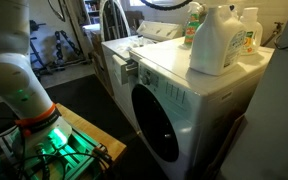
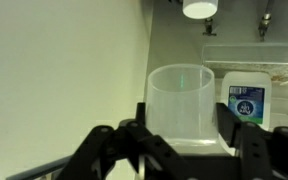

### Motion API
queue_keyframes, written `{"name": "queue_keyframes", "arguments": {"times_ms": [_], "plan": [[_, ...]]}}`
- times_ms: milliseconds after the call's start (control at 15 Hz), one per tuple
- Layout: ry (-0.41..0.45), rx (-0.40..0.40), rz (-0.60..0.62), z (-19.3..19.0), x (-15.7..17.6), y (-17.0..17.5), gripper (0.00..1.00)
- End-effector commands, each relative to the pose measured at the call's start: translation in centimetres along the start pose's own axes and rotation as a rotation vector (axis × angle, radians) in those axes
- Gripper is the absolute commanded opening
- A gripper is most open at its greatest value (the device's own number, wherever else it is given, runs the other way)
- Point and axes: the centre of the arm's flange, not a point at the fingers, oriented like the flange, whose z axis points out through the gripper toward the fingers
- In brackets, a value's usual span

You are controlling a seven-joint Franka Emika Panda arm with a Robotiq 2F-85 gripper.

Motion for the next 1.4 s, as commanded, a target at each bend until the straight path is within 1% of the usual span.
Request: {"name": "queue_keyframes", "arguments": {"times_ms": [0, 200, 400, 733, 1067, 1267, 1333], "plan": [[0.013, 0.050, -0.018, -2.8, 0.8, -0.5, 0.45], [-0.010, 0.134, -0.037, -4.0, 0.7, -3.6, 0.45], [-0.064, 0.170, -0.065, -3.8, -0.8, -7.5, 0.45], [-0.214, 0.201, -0.114, -1.7, -5.9, -12.5, 0.45], [-0.319, 0.189, -0.127, 1.2, -11.4, -15.8, 0.45], [-0.347, 0.170, -0.103, 3.0, -14.6, -17.4, 0.45], [-0.353, 0.151, -0.087, 3.7, -15.7, -17.9, 0.45]]}}
